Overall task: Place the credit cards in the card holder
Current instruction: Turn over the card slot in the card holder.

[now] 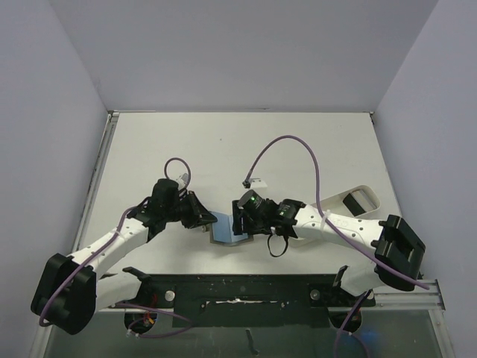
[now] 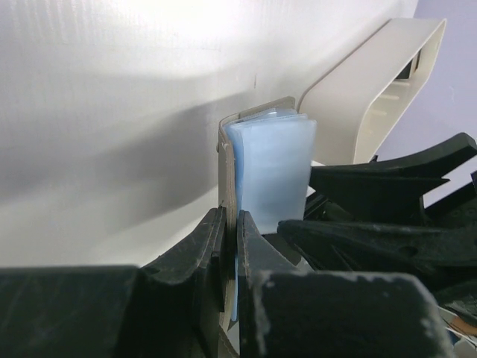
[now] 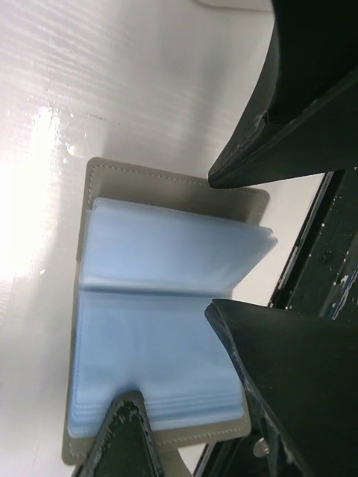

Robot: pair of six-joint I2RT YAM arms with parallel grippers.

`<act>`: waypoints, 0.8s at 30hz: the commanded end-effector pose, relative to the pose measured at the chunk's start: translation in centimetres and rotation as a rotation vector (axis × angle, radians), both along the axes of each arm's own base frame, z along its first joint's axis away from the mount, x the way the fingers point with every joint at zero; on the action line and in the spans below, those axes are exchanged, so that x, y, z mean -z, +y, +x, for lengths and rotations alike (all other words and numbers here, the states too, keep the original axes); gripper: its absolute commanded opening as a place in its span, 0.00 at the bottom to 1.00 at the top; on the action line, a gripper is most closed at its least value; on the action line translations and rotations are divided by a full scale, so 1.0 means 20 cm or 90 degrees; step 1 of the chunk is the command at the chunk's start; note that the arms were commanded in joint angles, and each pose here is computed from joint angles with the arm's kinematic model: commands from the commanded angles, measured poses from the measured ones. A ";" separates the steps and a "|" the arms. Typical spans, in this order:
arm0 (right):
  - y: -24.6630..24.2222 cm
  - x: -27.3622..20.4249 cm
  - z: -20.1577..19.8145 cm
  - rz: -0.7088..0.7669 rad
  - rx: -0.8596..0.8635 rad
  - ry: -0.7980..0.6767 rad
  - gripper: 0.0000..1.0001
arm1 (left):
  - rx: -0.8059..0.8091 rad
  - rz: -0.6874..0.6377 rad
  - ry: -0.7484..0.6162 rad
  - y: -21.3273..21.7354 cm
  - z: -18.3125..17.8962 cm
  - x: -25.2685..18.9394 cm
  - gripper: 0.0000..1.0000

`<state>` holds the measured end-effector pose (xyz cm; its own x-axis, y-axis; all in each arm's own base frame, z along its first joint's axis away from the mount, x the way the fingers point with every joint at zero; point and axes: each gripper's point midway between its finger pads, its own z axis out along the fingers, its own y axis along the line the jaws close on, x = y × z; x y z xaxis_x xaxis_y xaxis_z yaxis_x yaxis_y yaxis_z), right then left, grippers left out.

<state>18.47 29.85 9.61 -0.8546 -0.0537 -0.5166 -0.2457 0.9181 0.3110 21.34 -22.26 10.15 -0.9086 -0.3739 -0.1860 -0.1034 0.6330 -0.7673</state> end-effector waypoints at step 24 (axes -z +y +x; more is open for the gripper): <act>0.18 -0.26 0.13 0.060 0.011 -0.086 0.51 | -0.019 -0.095 -0.084 -0.08 0.12 -0.14 0.00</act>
